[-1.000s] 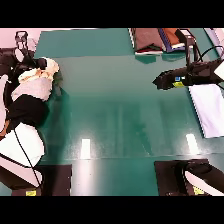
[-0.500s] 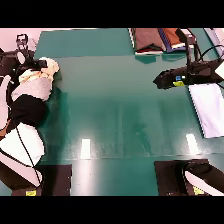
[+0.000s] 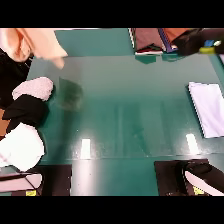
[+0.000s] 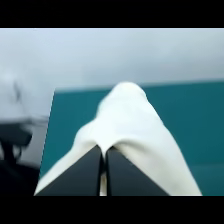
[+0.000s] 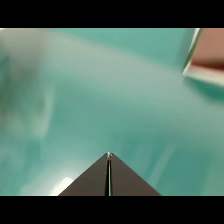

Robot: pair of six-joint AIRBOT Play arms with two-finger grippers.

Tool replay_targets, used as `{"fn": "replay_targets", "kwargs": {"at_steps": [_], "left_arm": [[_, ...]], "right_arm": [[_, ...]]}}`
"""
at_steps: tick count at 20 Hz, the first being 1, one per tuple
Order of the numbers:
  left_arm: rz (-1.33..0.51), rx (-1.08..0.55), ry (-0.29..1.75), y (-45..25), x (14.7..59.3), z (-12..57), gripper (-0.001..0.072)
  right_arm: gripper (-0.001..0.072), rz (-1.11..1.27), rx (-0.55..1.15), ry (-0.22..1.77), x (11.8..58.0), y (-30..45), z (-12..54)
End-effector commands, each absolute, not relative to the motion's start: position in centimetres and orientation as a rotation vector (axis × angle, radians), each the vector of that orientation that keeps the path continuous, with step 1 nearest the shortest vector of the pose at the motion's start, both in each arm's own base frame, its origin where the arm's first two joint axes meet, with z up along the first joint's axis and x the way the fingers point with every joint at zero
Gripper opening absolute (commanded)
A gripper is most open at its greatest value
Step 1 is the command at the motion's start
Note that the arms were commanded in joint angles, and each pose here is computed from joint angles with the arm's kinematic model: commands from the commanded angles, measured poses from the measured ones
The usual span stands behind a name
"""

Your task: Fold the shirts.

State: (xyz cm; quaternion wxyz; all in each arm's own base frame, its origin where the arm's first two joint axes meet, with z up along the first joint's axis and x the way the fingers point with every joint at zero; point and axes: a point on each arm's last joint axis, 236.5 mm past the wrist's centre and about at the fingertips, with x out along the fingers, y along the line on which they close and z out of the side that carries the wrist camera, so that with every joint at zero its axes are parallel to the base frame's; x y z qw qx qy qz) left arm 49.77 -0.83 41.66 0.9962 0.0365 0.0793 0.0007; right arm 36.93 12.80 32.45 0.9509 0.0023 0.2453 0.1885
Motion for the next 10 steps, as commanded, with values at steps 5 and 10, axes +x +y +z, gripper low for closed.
{"fn": "replay_targets", "kwargs": {"at_steps": [5,10], "left_arm": [[-0.420,0.115,0.126,-15.8,35.9,46.6,0.0022],[-0.791,0.211,0.431,-30.6,33.8,32.6,0.0025]], "right_arm": [[0.0014,0.329,-0.029,0.280,35.3,10.8,41.5],[0.0015,0.331,-0.033,0.291,34.5,10.6,41.8]]}}
